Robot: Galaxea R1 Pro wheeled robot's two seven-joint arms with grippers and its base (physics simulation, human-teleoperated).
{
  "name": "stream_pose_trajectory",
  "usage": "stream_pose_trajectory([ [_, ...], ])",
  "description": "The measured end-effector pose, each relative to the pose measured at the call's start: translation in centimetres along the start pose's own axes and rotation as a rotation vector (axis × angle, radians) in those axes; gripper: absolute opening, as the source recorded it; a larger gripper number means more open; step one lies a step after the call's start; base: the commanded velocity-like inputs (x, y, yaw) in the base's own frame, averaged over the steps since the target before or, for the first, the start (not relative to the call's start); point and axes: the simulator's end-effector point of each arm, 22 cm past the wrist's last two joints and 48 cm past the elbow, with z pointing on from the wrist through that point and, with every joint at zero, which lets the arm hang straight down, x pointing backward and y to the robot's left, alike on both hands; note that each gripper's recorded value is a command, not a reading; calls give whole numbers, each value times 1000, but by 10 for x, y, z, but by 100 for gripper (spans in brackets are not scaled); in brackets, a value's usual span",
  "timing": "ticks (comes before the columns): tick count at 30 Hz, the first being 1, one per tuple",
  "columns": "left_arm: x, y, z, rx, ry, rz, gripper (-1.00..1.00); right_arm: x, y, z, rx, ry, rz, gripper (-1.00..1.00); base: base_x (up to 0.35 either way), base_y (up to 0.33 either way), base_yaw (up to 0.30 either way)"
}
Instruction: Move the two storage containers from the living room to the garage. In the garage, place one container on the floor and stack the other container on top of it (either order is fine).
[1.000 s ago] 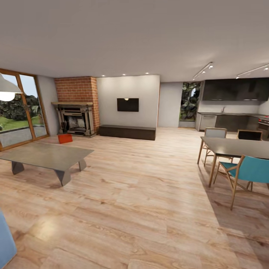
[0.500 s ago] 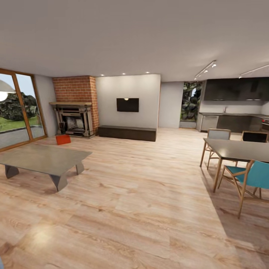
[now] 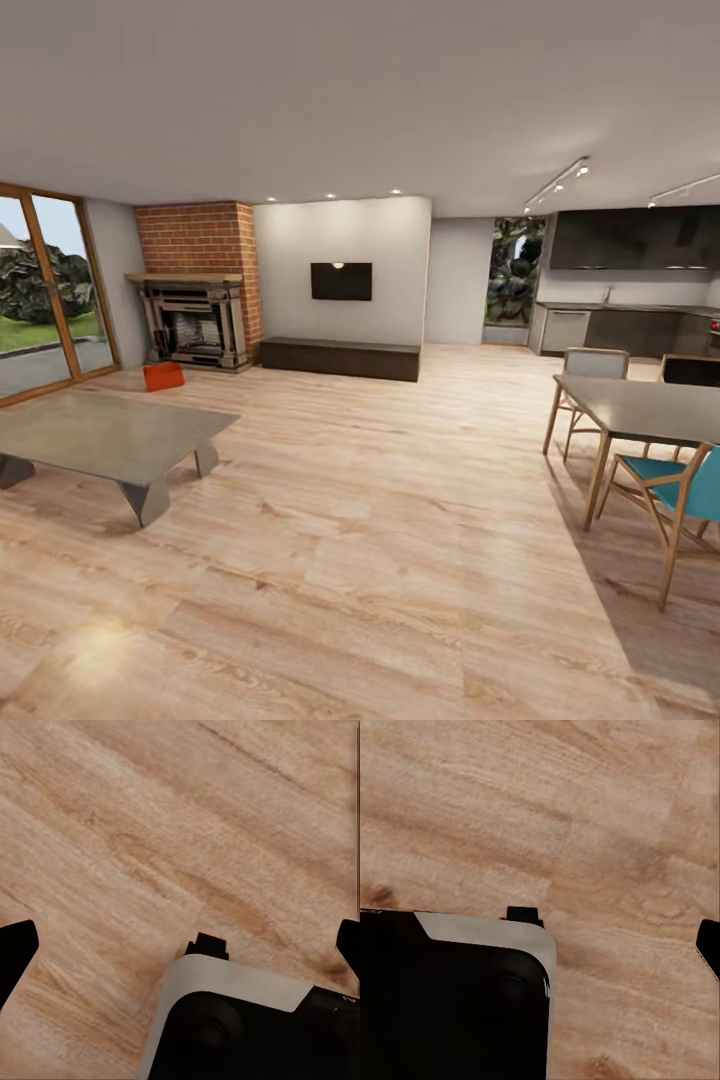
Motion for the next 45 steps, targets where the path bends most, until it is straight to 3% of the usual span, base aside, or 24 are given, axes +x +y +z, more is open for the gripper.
stream_pose_trajectory([
  [45,0,0,0,0,0,0,100,0,0,0,0,0,0,100,326,0,0],
])
